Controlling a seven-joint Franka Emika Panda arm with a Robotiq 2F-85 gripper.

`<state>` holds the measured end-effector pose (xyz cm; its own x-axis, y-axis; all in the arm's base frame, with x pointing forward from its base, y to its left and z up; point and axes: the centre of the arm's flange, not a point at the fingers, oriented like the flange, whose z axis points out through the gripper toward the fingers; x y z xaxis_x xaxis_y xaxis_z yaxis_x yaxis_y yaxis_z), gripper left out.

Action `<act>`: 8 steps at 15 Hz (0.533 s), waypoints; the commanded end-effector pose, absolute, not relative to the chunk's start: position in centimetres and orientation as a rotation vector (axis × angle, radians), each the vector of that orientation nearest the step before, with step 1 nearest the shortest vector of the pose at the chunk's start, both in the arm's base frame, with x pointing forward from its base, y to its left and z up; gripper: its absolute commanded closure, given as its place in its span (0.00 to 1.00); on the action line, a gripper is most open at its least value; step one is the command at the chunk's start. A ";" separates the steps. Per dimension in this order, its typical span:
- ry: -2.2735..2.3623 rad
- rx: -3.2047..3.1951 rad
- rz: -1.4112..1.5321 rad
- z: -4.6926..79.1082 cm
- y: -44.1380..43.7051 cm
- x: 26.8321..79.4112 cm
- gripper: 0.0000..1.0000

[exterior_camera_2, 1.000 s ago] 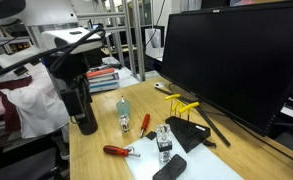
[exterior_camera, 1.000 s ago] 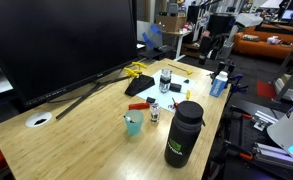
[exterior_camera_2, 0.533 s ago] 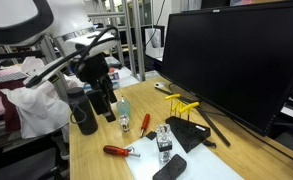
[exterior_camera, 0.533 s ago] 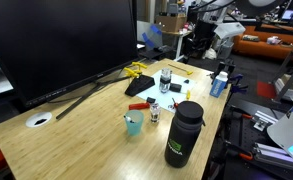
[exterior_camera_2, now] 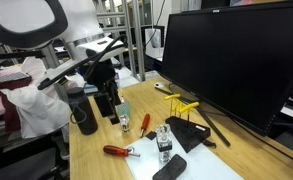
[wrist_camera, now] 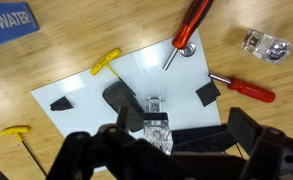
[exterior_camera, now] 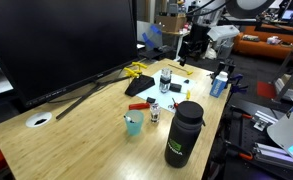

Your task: Take the glass bottle on the board and put it on the desk

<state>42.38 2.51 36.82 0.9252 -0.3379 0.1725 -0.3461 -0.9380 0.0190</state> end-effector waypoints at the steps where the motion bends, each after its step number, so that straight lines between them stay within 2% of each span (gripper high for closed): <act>1: -0.539 3.034 0.259 36.8 2.5 42.4 0.00; 8: -0.573 3.026 0.260 36.7 2.5 43.5 0.00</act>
